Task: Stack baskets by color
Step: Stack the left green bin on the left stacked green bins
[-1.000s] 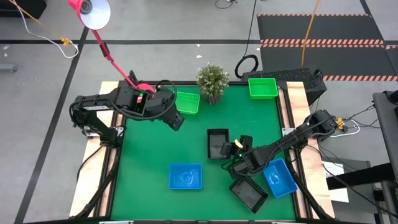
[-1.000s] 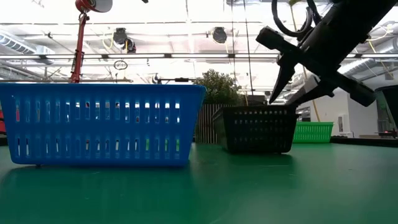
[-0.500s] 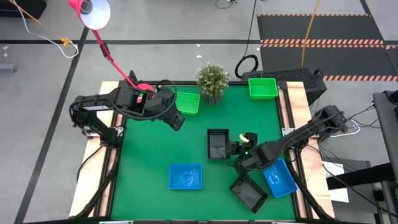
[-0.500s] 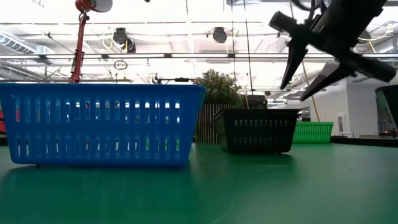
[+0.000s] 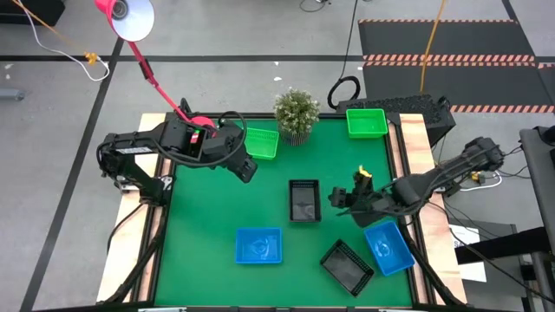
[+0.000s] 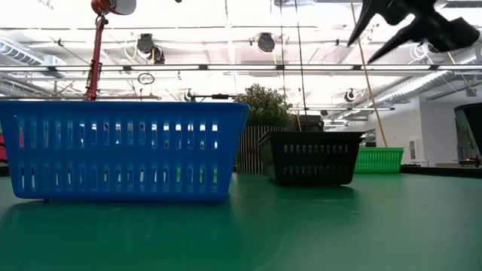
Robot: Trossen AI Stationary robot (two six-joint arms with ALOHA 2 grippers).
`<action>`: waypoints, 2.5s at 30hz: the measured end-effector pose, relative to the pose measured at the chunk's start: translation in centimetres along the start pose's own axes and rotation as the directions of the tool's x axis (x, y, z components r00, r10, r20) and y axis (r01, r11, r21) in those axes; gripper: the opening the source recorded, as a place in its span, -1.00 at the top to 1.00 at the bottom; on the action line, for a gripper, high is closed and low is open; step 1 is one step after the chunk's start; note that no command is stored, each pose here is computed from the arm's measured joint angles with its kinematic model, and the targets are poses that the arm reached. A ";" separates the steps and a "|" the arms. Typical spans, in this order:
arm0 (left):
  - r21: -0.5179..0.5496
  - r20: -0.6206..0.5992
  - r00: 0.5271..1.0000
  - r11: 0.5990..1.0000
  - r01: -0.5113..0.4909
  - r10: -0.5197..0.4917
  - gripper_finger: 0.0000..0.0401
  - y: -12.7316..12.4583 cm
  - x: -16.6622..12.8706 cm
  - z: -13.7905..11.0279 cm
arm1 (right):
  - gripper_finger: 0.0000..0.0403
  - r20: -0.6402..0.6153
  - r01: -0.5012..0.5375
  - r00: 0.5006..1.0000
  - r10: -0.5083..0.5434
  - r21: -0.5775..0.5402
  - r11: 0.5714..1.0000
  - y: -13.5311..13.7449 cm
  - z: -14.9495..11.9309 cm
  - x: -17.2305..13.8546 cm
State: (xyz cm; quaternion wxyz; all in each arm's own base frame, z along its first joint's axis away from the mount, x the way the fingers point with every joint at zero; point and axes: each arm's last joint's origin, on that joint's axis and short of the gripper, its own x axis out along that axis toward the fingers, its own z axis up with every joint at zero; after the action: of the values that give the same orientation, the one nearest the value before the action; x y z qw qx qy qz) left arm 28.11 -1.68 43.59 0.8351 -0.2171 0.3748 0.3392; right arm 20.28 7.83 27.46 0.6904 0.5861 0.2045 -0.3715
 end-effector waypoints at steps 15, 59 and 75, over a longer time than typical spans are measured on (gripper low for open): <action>0.040 -0.015 1.000 0.999 0.022 -0.021 -0.16 -0.1 0.0 0.0 | 0.18 -0.200 -0.086 0.978 0.052 -0.166 0.982 3.8 4.6 -9.0; 0.148 -0.132 0.983 0.978 0.149 -0.130 -0.16 0.2 1.2 0.4 | 0.18 -0.040 -0.076 0.984 0.172 -0.976 0.206 7.2 5.3 -12.1; 0.611 -0.175 0.976 0.763 0.208 -0.127 -0.16 3.3 0.8 1.4 | 0.18 -0.010 -0.072 0.972 0.234 -0.963 0.259 8.0 5.5 -11.8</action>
State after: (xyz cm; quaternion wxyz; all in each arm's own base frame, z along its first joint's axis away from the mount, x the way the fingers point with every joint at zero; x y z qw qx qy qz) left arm 26.77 1.74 43.45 0.8619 0.0196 0.4957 0.1053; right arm 17.89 6.09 42.41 0.9478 0.0430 0.2815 -0.1434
